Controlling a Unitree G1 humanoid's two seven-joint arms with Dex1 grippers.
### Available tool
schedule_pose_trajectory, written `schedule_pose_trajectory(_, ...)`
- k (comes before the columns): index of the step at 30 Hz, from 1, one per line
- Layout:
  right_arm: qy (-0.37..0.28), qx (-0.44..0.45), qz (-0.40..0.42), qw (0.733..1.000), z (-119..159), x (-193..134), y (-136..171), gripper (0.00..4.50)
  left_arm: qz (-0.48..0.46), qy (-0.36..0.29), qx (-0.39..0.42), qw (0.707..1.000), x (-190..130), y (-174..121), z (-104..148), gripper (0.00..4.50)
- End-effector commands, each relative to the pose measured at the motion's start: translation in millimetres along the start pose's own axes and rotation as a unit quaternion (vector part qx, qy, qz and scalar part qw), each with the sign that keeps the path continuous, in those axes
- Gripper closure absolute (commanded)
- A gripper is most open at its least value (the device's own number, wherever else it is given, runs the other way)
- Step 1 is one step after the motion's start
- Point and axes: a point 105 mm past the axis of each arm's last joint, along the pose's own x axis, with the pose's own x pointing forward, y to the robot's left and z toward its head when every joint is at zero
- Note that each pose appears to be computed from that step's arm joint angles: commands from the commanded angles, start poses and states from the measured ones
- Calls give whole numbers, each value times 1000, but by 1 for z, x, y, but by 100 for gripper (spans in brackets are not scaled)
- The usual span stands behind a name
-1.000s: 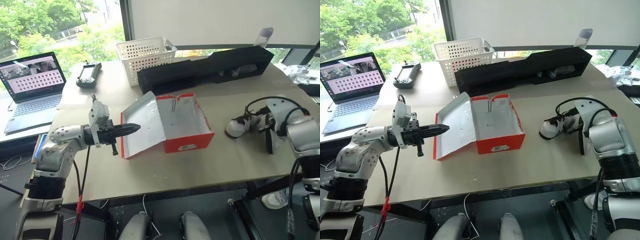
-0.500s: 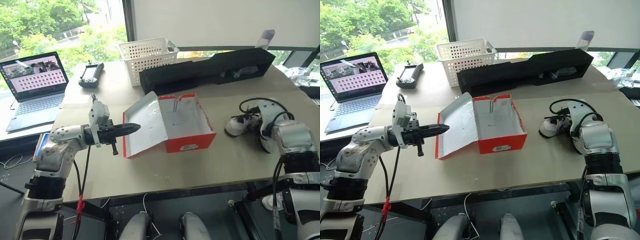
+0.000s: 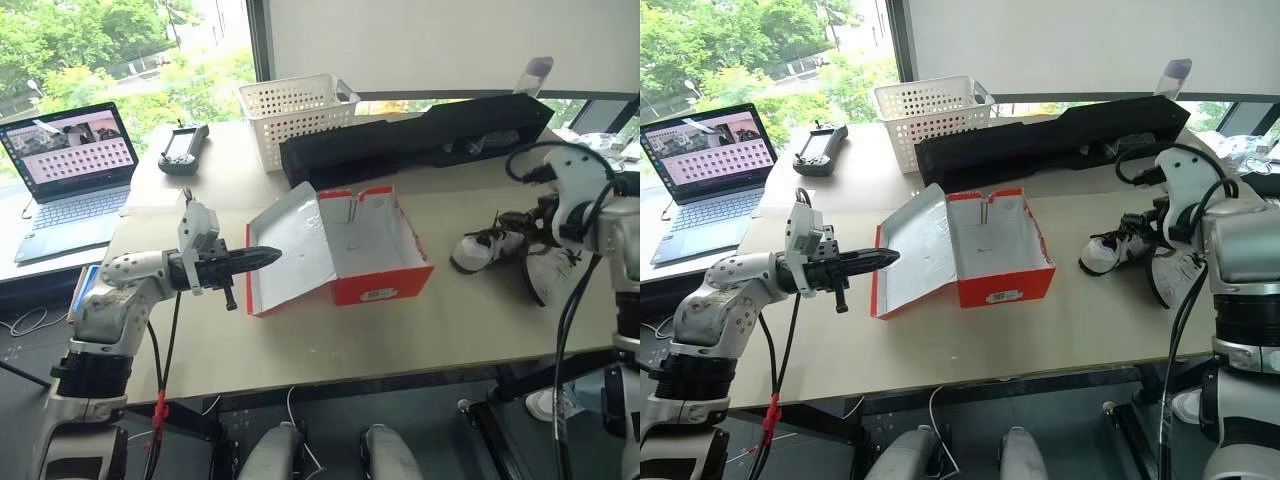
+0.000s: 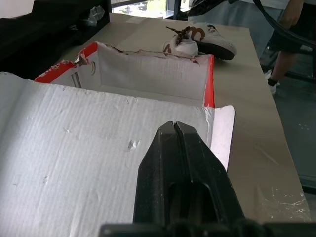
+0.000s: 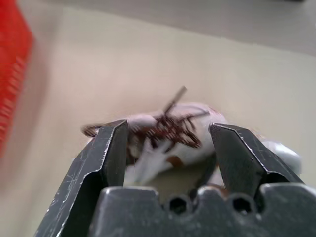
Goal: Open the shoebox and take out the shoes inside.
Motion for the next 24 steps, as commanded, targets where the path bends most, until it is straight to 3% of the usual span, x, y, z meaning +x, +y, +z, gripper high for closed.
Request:
schedule_pose_trajectory(1,-99,9,71,992,32,-11,30,133,43,-22,15,999,-4,10,9,450)
schedule_pose_trajectory(5,-141,25,94,985,23,-4,56,133,134,-37,0,990,-12,24,4,450)
schedule_pose_trajectory(9,-142,-5,49,989,-4,4,61,133,242,-41,-44,968,-25,35,-11,450)
schedule_pose_trajectory(13,-147,-76,-31,986,-37,10,55,133,463,-63,-64,882,-72,57,-28,450)
schedule_pose_trajectory(18,-156,-75,-61,983,-76,9,53,133,625,-75,-84,772,-124,54,-56,450)
schedule_pose_trajectory(21,-158,-63,-76,983,-94,8,53,133,666,-67,-80,739,-136,44,-68,450)
schedule_pose_trajectory(24,-153,-59,-79,983,-103,12,55,133,675,-80,-97,727,-137,42,-72,450)
